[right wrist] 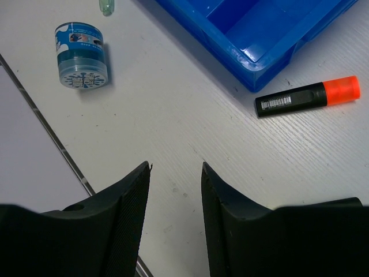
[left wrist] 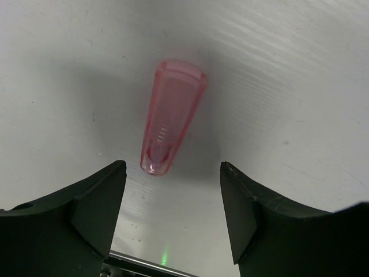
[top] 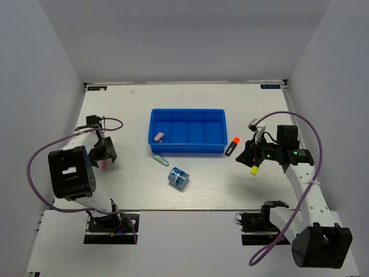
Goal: Sort the stationery into containers
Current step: Pick up the stationery from the center of the board, then place the stationery in the storage box.
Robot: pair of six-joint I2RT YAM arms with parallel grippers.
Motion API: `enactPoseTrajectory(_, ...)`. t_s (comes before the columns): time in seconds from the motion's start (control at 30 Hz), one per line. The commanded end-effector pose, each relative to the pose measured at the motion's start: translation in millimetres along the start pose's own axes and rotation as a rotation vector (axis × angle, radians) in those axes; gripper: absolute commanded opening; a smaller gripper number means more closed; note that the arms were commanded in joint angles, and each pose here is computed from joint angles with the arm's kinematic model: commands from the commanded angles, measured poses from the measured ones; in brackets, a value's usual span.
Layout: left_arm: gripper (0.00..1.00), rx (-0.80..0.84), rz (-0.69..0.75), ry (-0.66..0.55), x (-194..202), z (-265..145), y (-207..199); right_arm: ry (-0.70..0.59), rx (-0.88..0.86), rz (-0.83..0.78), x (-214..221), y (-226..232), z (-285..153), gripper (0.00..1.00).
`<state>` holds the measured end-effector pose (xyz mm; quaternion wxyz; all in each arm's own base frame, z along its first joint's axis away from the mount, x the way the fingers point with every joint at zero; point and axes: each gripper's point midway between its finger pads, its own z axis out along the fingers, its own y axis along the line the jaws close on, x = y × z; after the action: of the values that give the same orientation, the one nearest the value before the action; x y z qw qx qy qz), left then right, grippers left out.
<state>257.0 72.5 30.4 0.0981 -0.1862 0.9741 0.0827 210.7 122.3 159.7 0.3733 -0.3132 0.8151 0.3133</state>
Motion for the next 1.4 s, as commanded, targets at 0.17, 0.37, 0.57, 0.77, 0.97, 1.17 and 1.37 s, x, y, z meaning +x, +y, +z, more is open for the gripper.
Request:
enactPoseTrajectory(0.17,0.69,0.063,-0.012,0.014,4.9,21.7,-2.9,-0.015,-0.01,-0.019,-12.1,0.4,-3.0,0.45)
enactPoseTrajectory(0.37,0.32,0.098,-0.028,0.054,24.5,35.0,-10.5,-0.017,-0.005,-0.016,-12.9,-0.9,-3.2,0.45)
enactPoseTrajectory(0.57,0.11,0.189,-0.059,0.006,16.8,17.2,-32.3,-0.013,-0.007,-0.009,-10.4,-1.1,-2.1,0.45)
enactPoseTrajectory(0.77,0.04,0.32,0.049,-0.125,-7.4,-46.7,-91.5,-0.023,-0.074,-0.033,-8.8,11.0,-1.9,0.88)
enactPoseTrajectory(0.97,0.01,0.462,0.167,-0.319,-33.7,-135.3,-161.5,-0.023,-0.103,-0.029,-6.5,15.7,-0.9,0.68)
enactPoseTrajectory(1.17,0.01,0.561,0.314,-0.35,-37.3,-174.2,-234.1,-0.014,-0.087,-0.017,-5.4,10.3,1.1,0.68)
enactPoseTrajectory(1.37,0.02,0.637,0.398,-0.326,-42.1,-181.3,-310.5,0.0,-0.061,-0.011,-2.1,4.2,2.2,0.71)
